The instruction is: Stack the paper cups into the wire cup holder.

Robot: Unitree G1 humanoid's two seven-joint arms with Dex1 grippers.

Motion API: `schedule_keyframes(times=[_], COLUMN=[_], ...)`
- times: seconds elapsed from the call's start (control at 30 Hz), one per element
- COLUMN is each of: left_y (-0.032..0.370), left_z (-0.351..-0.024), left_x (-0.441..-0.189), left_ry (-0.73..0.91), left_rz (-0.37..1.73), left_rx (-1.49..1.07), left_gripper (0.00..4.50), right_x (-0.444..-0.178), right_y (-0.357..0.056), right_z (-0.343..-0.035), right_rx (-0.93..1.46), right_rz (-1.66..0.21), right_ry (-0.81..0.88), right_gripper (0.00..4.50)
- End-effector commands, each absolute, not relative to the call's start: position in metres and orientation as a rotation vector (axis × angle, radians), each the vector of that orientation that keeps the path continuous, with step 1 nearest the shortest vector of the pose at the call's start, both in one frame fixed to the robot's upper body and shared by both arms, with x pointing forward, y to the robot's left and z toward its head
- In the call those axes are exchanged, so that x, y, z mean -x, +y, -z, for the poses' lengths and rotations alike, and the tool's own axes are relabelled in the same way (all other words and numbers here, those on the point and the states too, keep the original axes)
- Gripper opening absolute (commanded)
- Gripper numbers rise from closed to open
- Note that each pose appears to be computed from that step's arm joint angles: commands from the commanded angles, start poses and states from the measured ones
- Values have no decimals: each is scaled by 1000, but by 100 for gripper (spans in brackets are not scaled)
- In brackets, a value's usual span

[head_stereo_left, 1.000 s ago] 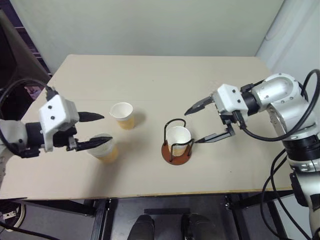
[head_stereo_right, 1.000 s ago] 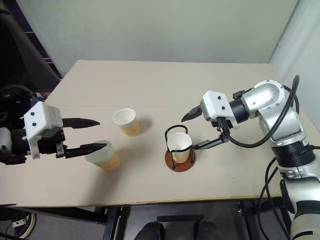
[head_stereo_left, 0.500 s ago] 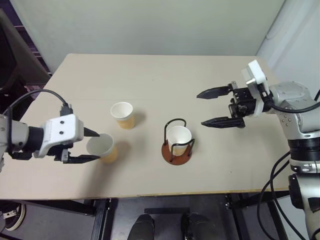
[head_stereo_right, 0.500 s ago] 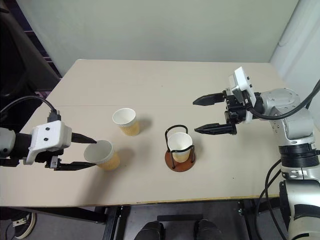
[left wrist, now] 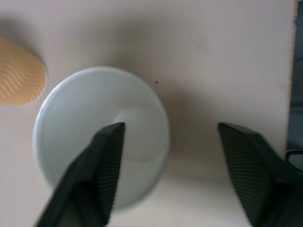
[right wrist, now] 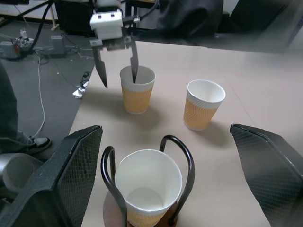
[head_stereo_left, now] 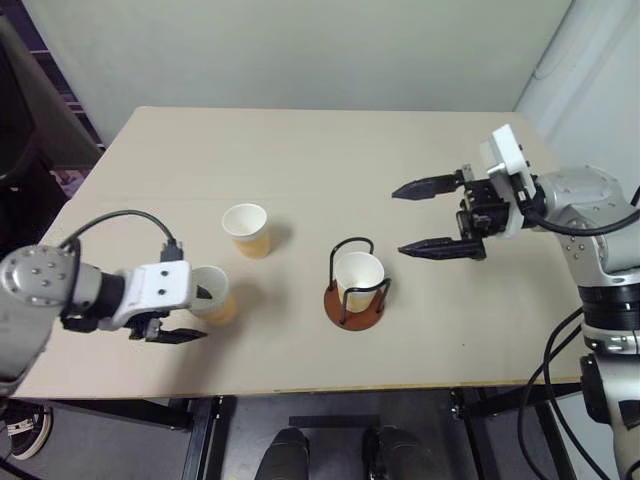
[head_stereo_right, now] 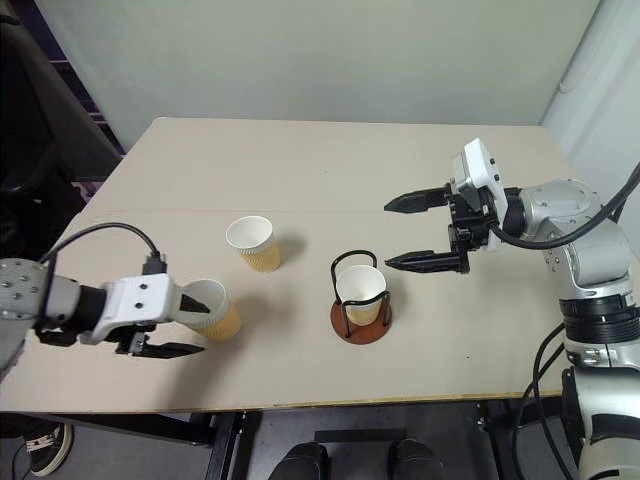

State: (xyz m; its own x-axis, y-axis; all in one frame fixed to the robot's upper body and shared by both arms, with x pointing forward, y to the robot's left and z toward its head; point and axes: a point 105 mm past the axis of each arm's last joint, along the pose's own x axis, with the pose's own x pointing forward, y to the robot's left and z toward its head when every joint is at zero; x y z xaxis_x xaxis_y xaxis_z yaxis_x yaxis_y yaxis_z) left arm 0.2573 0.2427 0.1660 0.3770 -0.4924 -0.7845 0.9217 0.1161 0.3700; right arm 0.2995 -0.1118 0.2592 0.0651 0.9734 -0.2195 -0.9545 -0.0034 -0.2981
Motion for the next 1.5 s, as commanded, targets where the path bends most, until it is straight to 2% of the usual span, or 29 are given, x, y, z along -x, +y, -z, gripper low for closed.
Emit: schedule_keyframes(times=[0.03,0.13,0.2,0.27,0.43,0.63,0.73,0.8,0.93,1.07,1.23,1.5], left_y=[243,244,240,235,211,170,144,126,99,90,85,64], left_z=[-176,-179,-182,-188,-238,-319,-342,-343,-311,-285,-274,-261], left_x=[-261,-260,-259,-258,-255,-247,-245,-247,-259,-275,-286,-288], left_ry=[520,519,504,467,257,-132,-290,-326,-249,-169,-165,-202], left_rz=[1096,1103,1123,1142,1212,1330,1441,1525,1664,1695,1689,1730], left_rx=[-995,-992,-979,-963,-909,-870,-845,-843,-887,-969,-1010,-1009], left_gripper=[177,60,4,4,4,4,4,4,4,4,4,4], right_x=[-284,-281,-280,-279,-277,-278,-281,-280,-274,-266,-260,-259], right_y=[-118,-120,-121,-122,-141,-184,-196,-199,-207,-214,-219,-220], right_z=[-276,-278,-277,-277,-279,-270,-262,-258,-262,-273,-270,-265], right_rx=[417,410,408,409,436,506,531,539,486,456,462,468], right_rz=[-1559,-1562,-1560,-1558,-1499,-1346,-1288,-1271,-1248,-1208,-1174,-1129], right_ry=[-122,-125,-123,-120,-88,22,64,80,62,23,44,58], right_gripper=[450,450,450,450,450,450,450,450,450,450,450,450])
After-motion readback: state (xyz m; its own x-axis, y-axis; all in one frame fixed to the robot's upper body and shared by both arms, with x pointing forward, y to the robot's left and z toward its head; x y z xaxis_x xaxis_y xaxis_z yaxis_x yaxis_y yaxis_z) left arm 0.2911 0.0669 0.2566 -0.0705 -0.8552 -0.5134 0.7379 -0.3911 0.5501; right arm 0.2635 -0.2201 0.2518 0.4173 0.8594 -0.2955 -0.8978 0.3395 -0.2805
